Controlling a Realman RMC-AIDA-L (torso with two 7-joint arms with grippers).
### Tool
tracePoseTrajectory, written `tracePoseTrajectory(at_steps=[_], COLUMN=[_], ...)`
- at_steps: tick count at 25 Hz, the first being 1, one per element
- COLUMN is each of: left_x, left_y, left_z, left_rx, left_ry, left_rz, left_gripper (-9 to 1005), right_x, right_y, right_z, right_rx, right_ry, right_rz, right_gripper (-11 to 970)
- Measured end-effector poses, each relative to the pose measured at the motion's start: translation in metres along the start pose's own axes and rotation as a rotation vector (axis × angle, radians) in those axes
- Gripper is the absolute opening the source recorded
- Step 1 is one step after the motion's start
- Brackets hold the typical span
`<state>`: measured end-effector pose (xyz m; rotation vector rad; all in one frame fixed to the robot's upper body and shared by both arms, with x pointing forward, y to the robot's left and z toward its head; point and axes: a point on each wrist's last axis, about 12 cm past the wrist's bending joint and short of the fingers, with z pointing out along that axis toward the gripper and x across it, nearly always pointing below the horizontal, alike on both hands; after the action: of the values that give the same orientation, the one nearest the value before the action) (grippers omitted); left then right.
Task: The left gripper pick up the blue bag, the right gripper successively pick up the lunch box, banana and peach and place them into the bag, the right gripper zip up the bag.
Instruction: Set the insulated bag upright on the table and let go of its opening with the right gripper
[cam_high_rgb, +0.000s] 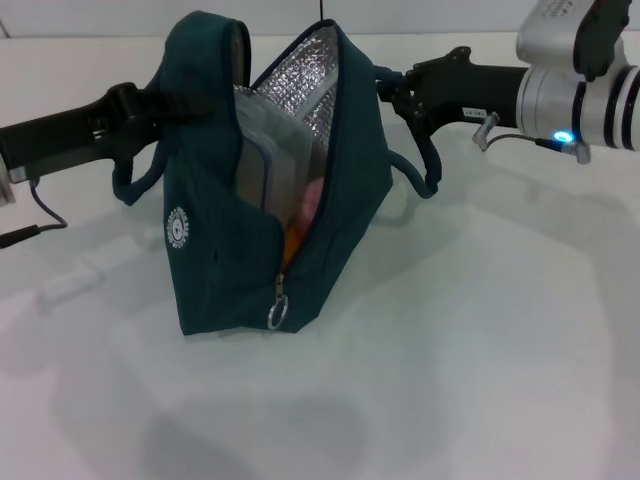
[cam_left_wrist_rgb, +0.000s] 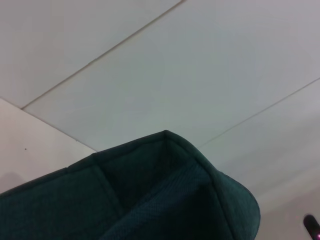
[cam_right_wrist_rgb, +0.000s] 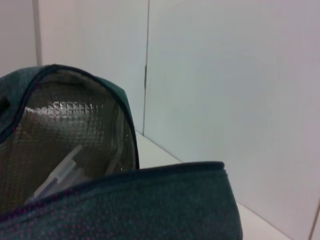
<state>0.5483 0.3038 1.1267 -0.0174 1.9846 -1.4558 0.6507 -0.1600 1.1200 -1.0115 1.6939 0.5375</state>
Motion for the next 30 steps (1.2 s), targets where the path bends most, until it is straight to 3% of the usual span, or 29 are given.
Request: tracePoseTrajectory(at_steps=[5, 12, 21, 30], left_x=[0.0, 0.004, 0.026, 0.054], left_y=[0.0, 0.0, -0.001, -0.009], left_z=[-0.001, 0.007, 0.037, 0.063], left_rx=[0.006, 0.039, 0.168, 0.314], left_ry=[-0.011, -0.01, 0.05, 0.078], left_rz=[0.001, -0.002, -0.068, -0.144], left_gripper=[36, 36, 37, 36], right_x=[-0.004, -0.01, -0.006, 0.006], right_y=[-0.002, -0.003, 0.007, -0.004], right_z=[-0.008, -0.044, -0.086, -0.114], right_rx=[0.024, 0.074, 0.078, 0.104], right_ry=[-0.049, -0.155, -0.221, -0.228], right_rz=[0.006, 0.001, -0.008, 0.041], right_gripper=[85, 70, 69, 68])
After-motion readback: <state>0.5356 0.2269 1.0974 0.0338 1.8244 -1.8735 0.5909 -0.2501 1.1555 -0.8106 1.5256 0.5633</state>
